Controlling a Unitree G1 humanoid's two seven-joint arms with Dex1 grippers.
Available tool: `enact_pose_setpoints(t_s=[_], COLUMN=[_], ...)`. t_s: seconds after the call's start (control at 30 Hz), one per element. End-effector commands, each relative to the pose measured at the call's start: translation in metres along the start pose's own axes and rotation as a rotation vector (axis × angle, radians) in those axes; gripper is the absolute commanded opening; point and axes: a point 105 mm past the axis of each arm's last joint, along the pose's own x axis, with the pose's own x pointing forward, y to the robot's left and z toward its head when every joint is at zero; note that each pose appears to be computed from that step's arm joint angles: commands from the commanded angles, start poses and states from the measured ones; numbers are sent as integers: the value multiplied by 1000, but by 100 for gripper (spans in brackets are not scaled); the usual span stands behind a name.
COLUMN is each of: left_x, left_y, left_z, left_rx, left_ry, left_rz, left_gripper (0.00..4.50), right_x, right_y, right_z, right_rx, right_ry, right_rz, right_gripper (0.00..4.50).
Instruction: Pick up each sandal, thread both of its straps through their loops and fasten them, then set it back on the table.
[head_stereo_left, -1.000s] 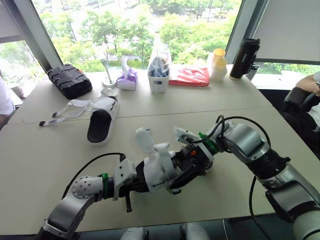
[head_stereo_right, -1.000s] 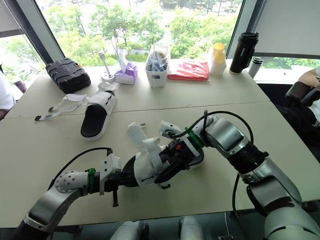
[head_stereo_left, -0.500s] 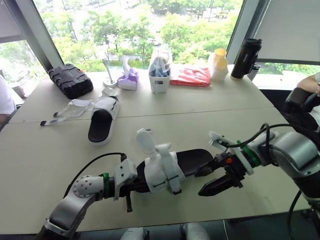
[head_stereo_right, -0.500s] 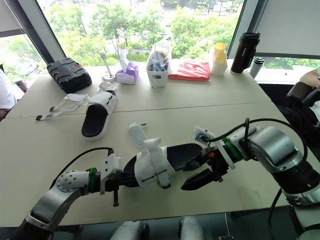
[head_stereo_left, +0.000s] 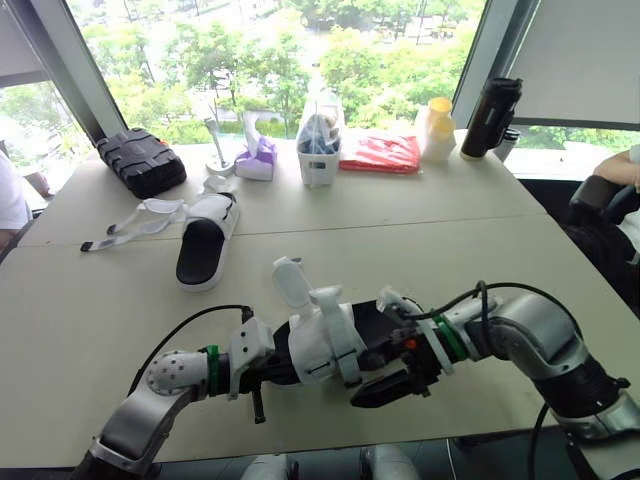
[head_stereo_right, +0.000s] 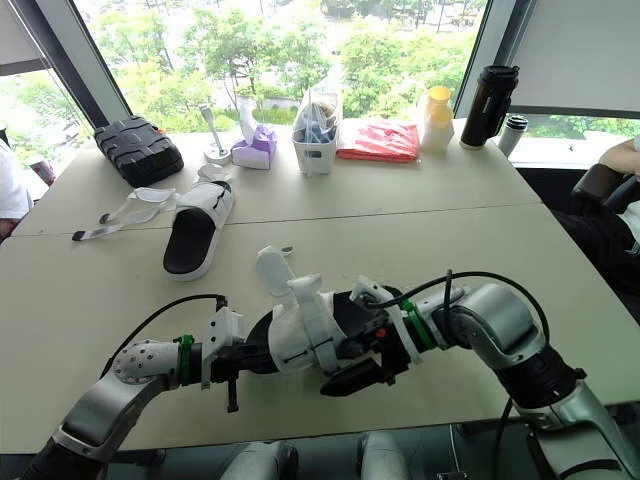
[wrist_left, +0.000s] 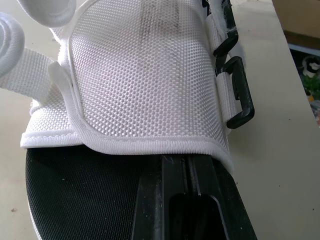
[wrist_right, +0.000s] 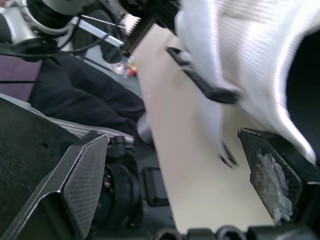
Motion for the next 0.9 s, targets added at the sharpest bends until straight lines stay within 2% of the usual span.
enact_pose_setpoints(t_s=[0.03,0.17,0.27,0.3,0.33,0.4,0.5,0.53,0.73,0.9], left_x=[3,4,4,4,4,4,4,4,4,4], left_y=[-9,-10,-10,-10,-10,-10,-10,-10,-10,-11], left_z=[-17,-17,-17,-17,-17,-17,-17,-17,-17,-17], left_rx=[-48,-52,-55,-55,-55,-56,-57,-57,-59,-62], left_ry=[61,60,58,58,58,59,59,59,60,63], left_rz=[-22,-21,-20,-20,-20,-20,-21,-21,-23,-32], left_gripper=[0,0,0,0,0,0,0,0,0,0], right_x=[8,14,17,18,18,18,18,18,16,13], right_y=[6,5,2,1,1,0,-1,-2,11,26], right_z=[5,7,4,3,2,2,2,1,-19,-53], right_rx=[-31,-8,-2,-3,-3,5,14,15,51,76], right_ry=[-16,-37,-36,-31,-30,-34,-38,-37,56,178], right_rz=[17,24,11,4,0,0,-4,-4,53,111], right_gripper=[448,448,365,328,262,180,26,6,6,6])
